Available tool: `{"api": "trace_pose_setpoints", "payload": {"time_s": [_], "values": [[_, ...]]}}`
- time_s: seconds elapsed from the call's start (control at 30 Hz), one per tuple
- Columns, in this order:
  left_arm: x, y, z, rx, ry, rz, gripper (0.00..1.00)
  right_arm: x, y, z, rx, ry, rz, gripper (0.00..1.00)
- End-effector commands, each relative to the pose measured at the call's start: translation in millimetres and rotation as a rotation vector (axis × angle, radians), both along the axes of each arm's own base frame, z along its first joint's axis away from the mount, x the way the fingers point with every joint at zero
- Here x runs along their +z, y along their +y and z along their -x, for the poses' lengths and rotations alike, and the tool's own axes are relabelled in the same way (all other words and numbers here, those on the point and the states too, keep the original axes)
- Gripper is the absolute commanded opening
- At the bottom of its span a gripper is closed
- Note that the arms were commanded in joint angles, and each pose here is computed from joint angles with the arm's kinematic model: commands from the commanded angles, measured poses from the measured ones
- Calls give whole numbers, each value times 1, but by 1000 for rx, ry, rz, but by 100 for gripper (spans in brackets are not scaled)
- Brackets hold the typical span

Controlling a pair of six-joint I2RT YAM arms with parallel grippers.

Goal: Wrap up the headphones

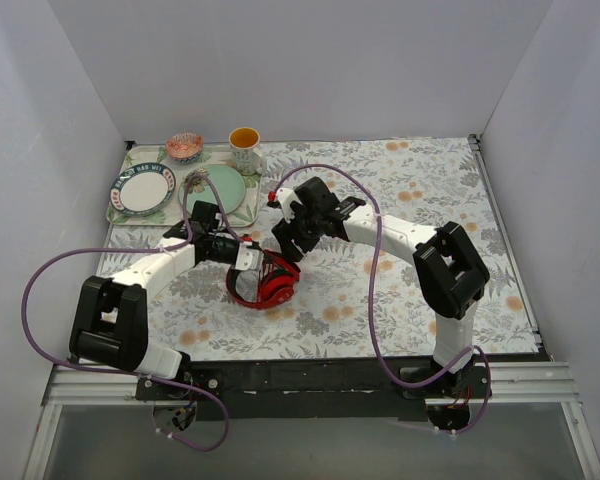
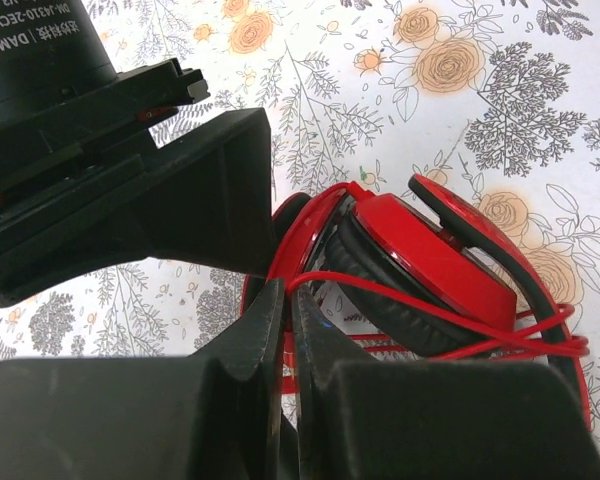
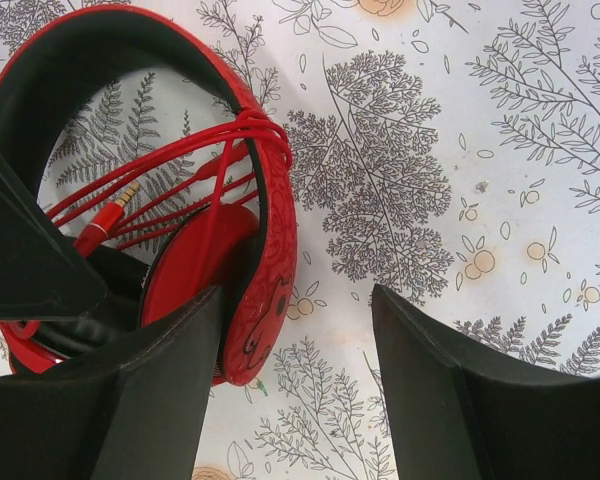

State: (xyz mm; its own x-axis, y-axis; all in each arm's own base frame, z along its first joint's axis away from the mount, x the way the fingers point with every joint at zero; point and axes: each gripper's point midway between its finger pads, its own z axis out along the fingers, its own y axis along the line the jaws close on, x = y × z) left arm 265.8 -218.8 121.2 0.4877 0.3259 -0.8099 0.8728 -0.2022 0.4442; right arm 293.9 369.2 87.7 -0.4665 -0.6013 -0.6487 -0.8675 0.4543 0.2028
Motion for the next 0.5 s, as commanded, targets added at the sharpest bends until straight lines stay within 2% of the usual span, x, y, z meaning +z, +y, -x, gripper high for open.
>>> {"api": "trace_pose_setpoints", "payload": {"time_s": [0.0,0.2,0.4,0.47], "values": [[7,-6,-5,-7,-21,17,0,-17,-6,7,6,41,58,68],[-8,-6,1,-7,32,5,0,-18,-8,7,8,41,62,68],[-7,5,-17,93,7,-73,0,-16,-9,8,11,33,63,68],[-5,7,-14,125,52,-82,0,-16,-9,8,12,33,64,68]]}}
